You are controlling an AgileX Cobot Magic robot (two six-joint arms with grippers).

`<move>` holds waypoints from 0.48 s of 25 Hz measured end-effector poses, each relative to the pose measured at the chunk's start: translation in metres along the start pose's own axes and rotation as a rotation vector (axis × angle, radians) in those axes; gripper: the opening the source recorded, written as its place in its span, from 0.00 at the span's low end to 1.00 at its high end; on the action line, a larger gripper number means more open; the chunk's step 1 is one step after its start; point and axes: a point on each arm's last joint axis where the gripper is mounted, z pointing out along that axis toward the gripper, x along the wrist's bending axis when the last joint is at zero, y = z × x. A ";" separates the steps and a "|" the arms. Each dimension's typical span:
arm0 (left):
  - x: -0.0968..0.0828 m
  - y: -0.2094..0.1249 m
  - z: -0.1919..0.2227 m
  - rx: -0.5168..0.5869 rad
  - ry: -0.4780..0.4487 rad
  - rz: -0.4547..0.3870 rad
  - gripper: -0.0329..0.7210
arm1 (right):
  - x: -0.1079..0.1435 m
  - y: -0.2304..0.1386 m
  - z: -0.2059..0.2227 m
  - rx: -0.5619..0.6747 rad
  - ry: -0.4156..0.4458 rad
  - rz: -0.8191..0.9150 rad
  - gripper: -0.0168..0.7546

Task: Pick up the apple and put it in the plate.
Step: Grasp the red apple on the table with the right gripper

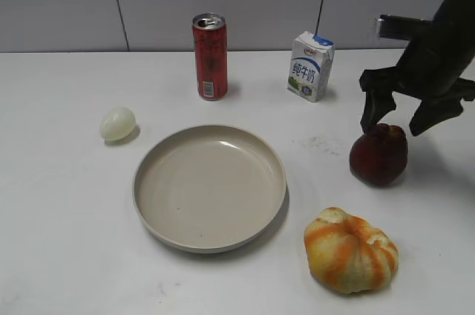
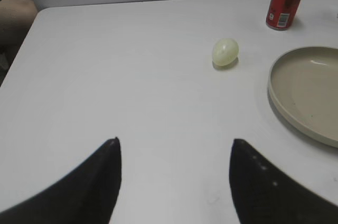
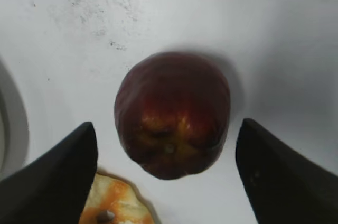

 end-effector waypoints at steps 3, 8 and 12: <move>0.000 0.000 0.000 0.000 0.000 0.000 0.69 | -0.002 0.002 0.013 0.020 -0.007 0.015 0.86; 0.000 0.000 0.000 0.000 0.000 0.000 0.69 | -0.004 0.003 0.027 0.045 -0.010 0.032 0.82; 0.000 0.000 0.000 0.000 0.000 0.000 0.69 | -0.004 0.003 0.027 0.045 -0.010 0.034 0.79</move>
